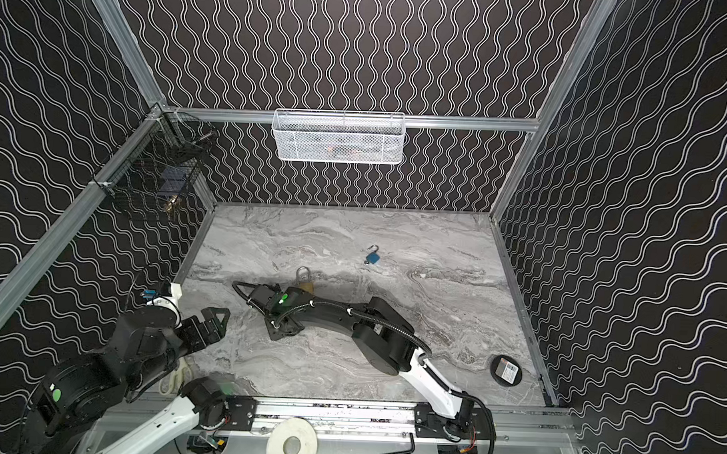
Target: Unlock with the key
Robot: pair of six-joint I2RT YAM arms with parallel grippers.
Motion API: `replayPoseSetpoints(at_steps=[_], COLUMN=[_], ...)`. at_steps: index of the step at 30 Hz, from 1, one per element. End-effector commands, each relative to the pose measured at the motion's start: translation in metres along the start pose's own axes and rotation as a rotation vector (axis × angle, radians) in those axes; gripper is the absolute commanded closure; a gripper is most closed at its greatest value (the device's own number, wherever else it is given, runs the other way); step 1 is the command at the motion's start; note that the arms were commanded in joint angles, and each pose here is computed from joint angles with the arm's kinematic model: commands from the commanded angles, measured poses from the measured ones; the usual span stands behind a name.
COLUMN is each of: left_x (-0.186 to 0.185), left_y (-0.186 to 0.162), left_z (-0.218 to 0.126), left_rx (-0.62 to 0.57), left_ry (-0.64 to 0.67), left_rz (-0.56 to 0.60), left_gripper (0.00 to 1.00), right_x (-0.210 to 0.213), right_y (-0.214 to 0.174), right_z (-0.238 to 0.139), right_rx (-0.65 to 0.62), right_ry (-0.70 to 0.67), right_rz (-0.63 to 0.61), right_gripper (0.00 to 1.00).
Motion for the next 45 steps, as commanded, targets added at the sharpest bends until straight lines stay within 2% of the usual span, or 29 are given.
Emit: replayPoseSetpoints(at_steps=[1,15,19,20,22,24,30,32,34,35,45], left_x=[-0.006,-0.007,-0.008,-0.008,-0.009,-0.009,-0.008,-0.009,-0.009,-0.010,-0.013], left_y=[0.000,-0.004,-0.005,-0.005,-0.005,-0.004,-0.001,0.002,0.003,0.004,0.001], left_z=[0.003,0.011,0.013,0.013,0.012,0.011,0.005,0.003,0.001,0.001,0.008], left_rx=[-0.003,0.010,0.013,0.014,0.011,0.007,-0.017,-0.028,-0.034,-0.033,-0.024], left_ry=[-0.036,-0.043,-0.049,-0.054,-0.066,-0.067,-0.079,-0.085,-0.080,-0.078,-0.098], left_rz=[0.002,0.000,-0.004,-0.008,-0.009,-0.010,-0.015,-0.013,-0.006,-0.003,-0.019], left_gripper=[0.03,0.03,0.03,0.03,0.03,0.03,0.03,0.03,0.03,0.03,0.03], right_x=[0.002,0.016,0.020,0.021,0.024,0.024,0.015,0.012,0.011,0.010,0.002], right_y=[-0.007,-0.019,-0.016,-0.016,-0.015,-0.017,-0.032,-0.034,-0.032,-0.032,-0.035], right_z=[-0.006,-0.008,-0.003,0.000,0.002,0.003,0.008,0.009,0.008,0.008,-0.002], right_rx=[0.014,0.004,0.001,0.014,0.030,0.048,0.080,0.091,0.093,0.095,0.089], right_ry=[0.010,0.078,0.085,0.088,0.091,0.093,0.071,0.065,0.062,0.057,0.031], right_rz=[0.015,-0.019,-0.031,-0.037,-0.040,-0.035,-0.004,-0.001,-0.002,-0.002,-0.015], right_gripper=[0.55,0.55,0.52,0.53,0.62,0.65,0.54,0.58,0.69,0.71,0.76])
Point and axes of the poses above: each gripper's point midway between its finger pads, its own z axis out along the fingers, its own x axis along the line the jaws close on, y = z × x, the point moved 7 cm from there along -z, back along the fingers, and after that the axes turned 8 degrees about -z, right-handed, at the moved point
